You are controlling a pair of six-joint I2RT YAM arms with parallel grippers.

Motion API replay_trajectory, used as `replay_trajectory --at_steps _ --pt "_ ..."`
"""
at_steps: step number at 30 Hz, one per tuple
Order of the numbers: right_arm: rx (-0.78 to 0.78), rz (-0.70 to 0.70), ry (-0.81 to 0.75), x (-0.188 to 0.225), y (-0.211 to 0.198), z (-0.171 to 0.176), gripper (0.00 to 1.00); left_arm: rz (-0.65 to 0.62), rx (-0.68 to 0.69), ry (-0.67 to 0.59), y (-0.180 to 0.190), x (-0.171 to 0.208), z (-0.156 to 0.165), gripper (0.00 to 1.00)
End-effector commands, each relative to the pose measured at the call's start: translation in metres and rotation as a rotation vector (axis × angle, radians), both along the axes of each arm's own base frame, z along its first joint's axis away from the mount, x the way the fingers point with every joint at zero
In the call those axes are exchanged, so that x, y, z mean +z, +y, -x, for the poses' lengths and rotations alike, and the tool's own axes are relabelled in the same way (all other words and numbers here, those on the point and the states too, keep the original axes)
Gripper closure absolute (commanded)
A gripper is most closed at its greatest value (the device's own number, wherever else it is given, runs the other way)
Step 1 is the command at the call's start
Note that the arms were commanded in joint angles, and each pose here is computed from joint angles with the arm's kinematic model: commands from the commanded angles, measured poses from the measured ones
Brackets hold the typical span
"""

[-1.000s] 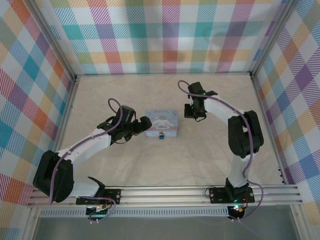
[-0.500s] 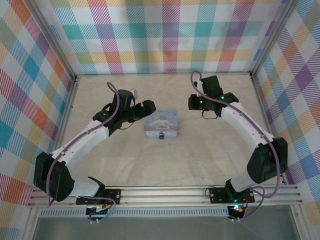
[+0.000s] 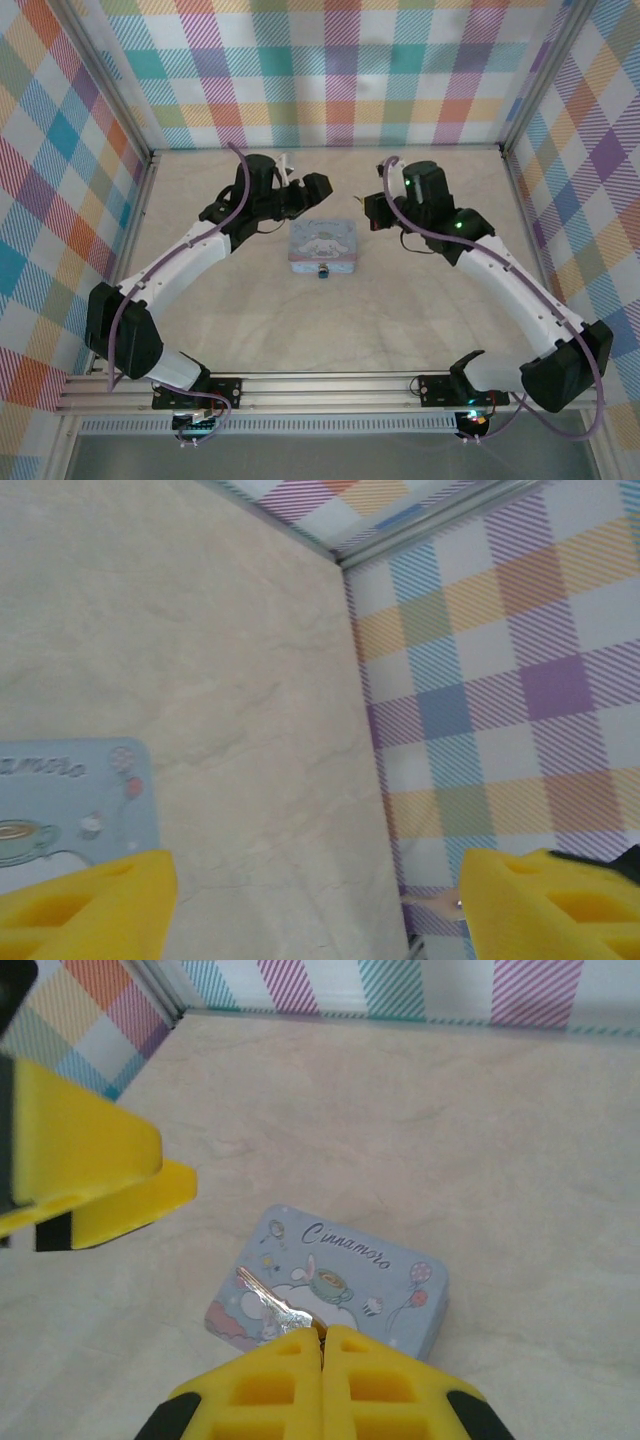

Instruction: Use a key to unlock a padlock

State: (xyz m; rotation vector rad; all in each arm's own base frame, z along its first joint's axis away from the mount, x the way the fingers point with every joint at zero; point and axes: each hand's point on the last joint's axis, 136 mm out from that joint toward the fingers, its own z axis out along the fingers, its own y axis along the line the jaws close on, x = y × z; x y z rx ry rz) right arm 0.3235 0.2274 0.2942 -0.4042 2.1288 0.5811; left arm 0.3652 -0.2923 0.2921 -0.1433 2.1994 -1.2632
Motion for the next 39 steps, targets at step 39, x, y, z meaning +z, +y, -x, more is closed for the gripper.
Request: replay_trajectory --at_steps 39 --pt "0.03 -0.238 0.088 0.028 0.034 0.011 1.0 0.122 -0.109 -0.053 -0.049 0.049 0.029 0.61"
